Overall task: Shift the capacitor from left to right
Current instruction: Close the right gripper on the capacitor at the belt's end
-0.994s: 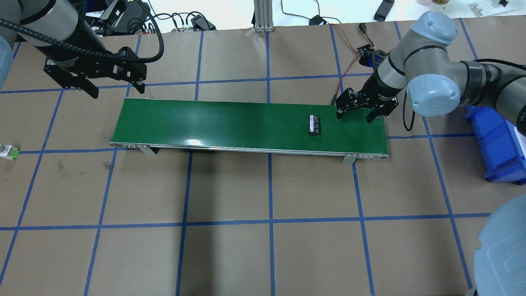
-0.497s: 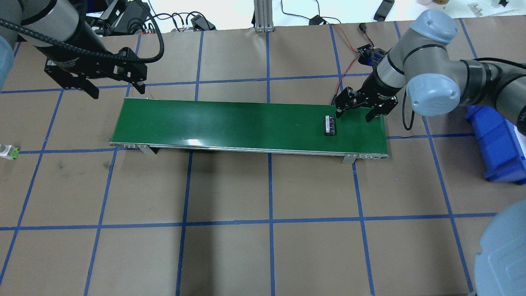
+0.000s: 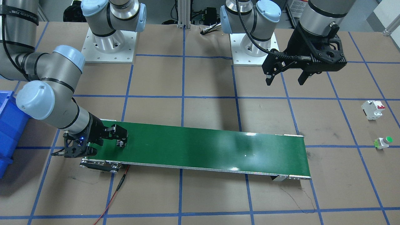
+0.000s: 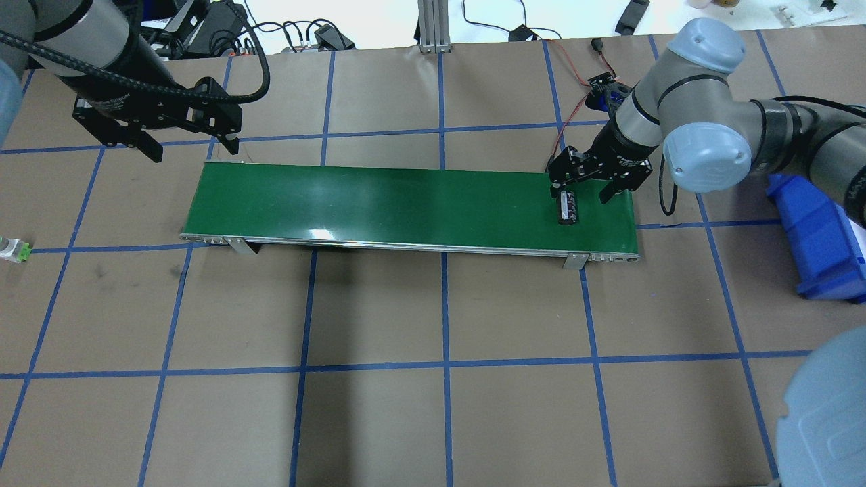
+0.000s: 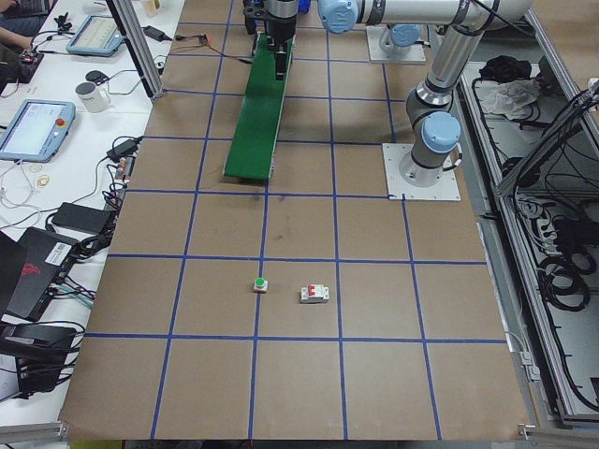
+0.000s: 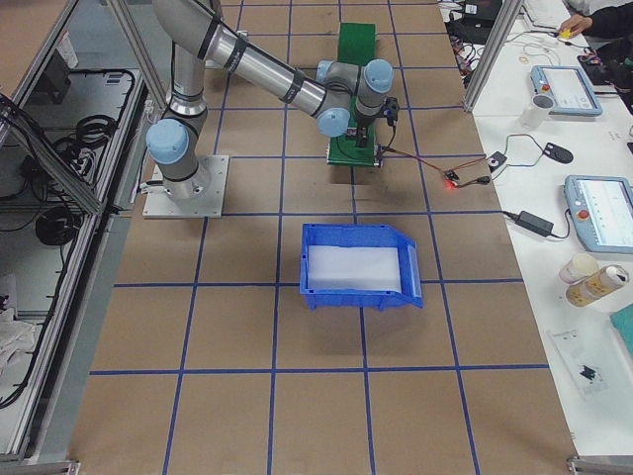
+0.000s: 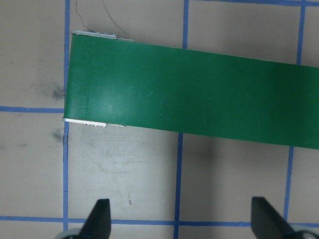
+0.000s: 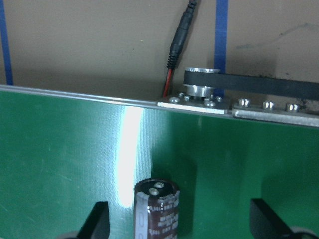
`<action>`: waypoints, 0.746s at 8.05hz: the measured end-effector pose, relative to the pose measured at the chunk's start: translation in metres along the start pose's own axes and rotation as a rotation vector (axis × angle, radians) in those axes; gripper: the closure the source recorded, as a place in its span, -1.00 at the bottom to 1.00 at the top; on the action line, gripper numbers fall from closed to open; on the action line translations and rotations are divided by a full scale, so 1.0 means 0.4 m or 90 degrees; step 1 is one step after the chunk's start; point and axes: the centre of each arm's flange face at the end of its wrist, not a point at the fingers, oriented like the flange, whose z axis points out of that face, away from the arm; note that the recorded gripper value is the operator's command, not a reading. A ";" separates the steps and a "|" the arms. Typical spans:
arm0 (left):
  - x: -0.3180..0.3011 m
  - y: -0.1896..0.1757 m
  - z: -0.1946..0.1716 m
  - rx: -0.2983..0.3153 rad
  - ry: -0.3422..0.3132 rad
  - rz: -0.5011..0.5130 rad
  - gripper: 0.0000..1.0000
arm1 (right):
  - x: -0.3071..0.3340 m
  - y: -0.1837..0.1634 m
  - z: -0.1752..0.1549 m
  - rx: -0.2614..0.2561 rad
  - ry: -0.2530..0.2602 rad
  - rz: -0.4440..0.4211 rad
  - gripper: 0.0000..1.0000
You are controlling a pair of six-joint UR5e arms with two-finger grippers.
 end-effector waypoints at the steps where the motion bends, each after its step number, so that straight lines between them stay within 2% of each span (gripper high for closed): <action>1: 0.000 0.000 -0.001 0.000 0.000 0.000 -1.00 | 0.008 0.002 0.006 -0.006 0.016 -0.003 0.07; 2: 0.000 0.000 -0.001 0.001 0.000 0.000 -1.00 | 0.017 0.006 0.008 -0.013 0.042 -0.005 0.52; 3: 0.000 0.000 -0.002 0.001 0.000 0.000 -1.00 | 0.023 0.009 0.005 -0.017 0.061 -0.007 0.86; 4: 0.000 0.000 -0.002 0.001 0.000 0.000 -1.00 | 0.027 0.010 0.001 -0.019 0.073 -0.008 1.00; 6: 0.000 0.000 -0.002 0.001 0.000 0.000 -1.00 | 0.030 0.012 -0.004 -0.024 0.082 -0.006 1.00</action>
